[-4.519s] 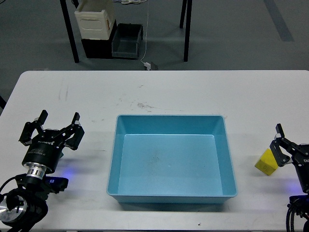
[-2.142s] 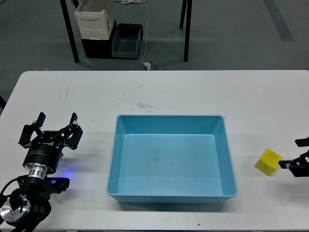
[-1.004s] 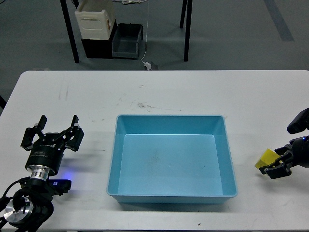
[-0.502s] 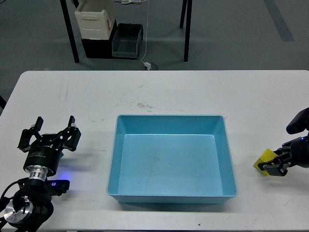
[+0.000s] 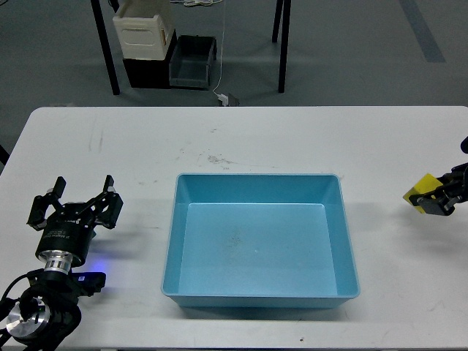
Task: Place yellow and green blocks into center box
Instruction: 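Lift the yellow cube and carry it over the blue box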
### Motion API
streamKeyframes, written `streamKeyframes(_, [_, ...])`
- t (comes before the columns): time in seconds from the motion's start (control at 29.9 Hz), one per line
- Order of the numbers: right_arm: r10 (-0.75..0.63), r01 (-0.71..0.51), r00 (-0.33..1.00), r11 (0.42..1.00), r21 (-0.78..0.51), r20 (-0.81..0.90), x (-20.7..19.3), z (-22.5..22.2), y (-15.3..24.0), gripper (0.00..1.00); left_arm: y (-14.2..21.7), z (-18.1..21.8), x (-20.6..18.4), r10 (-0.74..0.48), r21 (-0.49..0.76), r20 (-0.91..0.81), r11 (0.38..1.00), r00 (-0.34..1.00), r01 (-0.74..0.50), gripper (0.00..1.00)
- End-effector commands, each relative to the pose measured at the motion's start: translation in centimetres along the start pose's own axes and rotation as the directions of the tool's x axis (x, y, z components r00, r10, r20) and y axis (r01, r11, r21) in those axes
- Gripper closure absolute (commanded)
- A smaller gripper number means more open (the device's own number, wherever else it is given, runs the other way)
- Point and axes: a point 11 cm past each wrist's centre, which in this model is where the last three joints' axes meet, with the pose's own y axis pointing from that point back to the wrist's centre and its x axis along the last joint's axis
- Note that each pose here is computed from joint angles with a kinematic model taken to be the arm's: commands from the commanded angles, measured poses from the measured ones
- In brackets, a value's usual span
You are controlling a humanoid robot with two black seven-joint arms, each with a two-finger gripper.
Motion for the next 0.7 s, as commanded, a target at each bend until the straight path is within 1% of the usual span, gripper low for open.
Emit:
streamKeyframes(0.0, [0.095, -0.093, 0.994, 0.994, 0.062, -0.044, 4.9, -2.2, 0.7, 0.90, -0.1, 0.1, -0.1, -0.002, -0.011, 0.000, 1.000, 1.000, 0.002, 0.00])
streamKeyframes(0.1, [0.133, -0.118, 0.988, 0.978, 0.171, -0.078, 7.6, -6.0, -0.2, 0.90, -0.3, 0.5, -0.4, -0.012, -0.030, 0.000, 0.999, 1.000, 0.012, 0.00])
streamKeyframes(0.13, [0.128, -0.108, 0.987, 0.976, 0.191, -0.096, 8.3, -6.9, -0.4, 0.90, -0.4, 0.7, -0.5, -0.017, -0.036, 0.000, 0.999, 1.000, 0.017, 0.00])
streamKeyframes(0.23, [0.107, -0.062, 0.979, 0.967, 0.248, -0.173, 9.4, -9.7, -1.6, 0.90, -0.5, 1.0, -0.8, -0.024, -0.047, 0.000, 0.999, 1.000, 0.024, 0.00])
streamKeyframes(0.33, [0.074, 0.012, 0.961, 0.953, 0.304, -0.268, 10.2, -13.2, -3.5, 0.89, -0.6, 1.0, -0.8, -0.027, -0.048, 0.000, 0.998, 1.000, 0.027, 0.00])
streamKeyframes(0.5, [0.041, 0.111, 0.934, 0.911, 0.397, -0.354, 10.0, -18.7, -6.7, 0.89, -0.7, 1.3, -1.0, -0.033, -0.058, 0.000, 0.998, 0.999, 0.033, 0.00])
streamKeyframes(0.67, [-0.024, 0.222, 0.904, 0.878, 0.423, -0.426, 7.9, -22.0, -9.4, 0.87, -0.8, 1.5, -1.3, -0.042, -0.066, -0.001, 0.997, 0.999, 0.041, 0.00])
